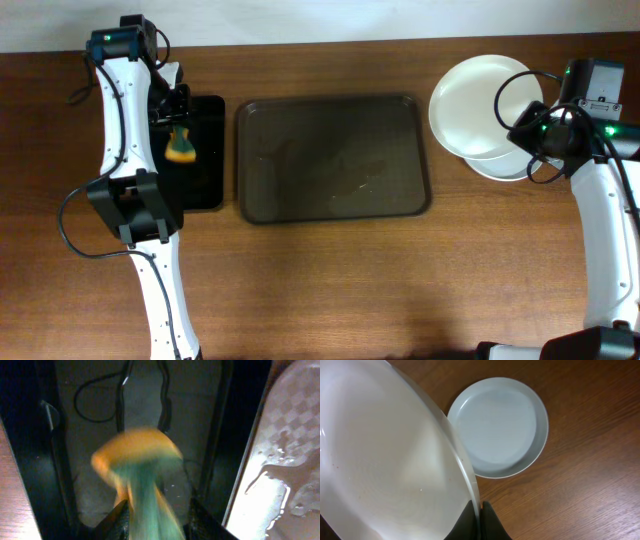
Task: Clean dirty plates on tray and stack at the side
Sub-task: 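Set the white plate onto the plate stack and release with right gripper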
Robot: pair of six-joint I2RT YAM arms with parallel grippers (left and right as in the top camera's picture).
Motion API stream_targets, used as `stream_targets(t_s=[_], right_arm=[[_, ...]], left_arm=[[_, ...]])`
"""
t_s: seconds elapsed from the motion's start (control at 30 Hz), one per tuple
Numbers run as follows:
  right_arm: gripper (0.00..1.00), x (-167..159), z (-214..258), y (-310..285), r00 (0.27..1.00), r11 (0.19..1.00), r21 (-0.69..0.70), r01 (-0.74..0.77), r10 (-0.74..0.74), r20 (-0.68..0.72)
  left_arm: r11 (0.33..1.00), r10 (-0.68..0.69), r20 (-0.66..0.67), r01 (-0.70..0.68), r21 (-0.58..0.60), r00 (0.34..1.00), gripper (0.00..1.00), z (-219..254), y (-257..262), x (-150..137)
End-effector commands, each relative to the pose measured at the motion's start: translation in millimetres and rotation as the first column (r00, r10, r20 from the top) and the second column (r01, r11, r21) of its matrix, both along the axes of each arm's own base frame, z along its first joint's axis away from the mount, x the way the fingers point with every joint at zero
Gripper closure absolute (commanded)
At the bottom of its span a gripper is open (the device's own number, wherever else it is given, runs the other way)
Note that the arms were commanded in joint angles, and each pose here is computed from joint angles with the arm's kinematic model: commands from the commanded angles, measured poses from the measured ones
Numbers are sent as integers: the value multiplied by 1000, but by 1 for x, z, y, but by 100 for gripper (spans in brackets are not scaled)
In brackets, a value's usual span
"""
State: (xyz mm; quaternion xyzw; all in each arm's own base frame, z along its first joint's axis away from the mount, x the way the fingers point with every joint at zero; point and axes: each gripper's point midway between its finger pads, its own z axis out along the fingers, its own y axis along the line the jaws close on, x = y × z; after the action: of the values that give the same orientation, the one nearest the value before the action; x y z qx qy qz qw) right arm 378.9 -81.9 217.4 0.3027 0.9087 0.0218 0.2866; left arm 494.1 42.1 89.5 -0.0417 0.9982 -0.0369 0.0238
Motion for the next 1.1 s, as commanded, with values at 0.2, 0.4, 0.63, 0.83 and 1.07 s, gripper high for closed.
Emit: stream_targets(t_s=[0.2, 0.4, 0.63, 0.83, 1.07], right_arm=[[96, 11, -10, 1, 1000, 999, 47, -22, 22, 6], [96, 13, -9, -33, 998, 996, 78, 49, -52, 46], [96, 16, -64, -79, 985, 983, 89, 161, -156, -68], [96, 29, -128, -88, 973, 977, 114, 178, -158, -167], [96, 35, -163, -96, 963, 976, 100, 192, -167, -211]], left_arm=[[1000, 20, -3, -20, 20, 1000, 1, 13, 4, -8], [999, 35, -11, -35, 0, 999, 1, 14, 0, -10], [1000, 29, 11, -29, 2, 1000, 1, 15, -3, -4], [1000, 28, 11, -28, 2, 1000, 1, 15, -3, -4], [1000, 28, 11, -28, 1, 1000, 1, 15, -4, -4]])
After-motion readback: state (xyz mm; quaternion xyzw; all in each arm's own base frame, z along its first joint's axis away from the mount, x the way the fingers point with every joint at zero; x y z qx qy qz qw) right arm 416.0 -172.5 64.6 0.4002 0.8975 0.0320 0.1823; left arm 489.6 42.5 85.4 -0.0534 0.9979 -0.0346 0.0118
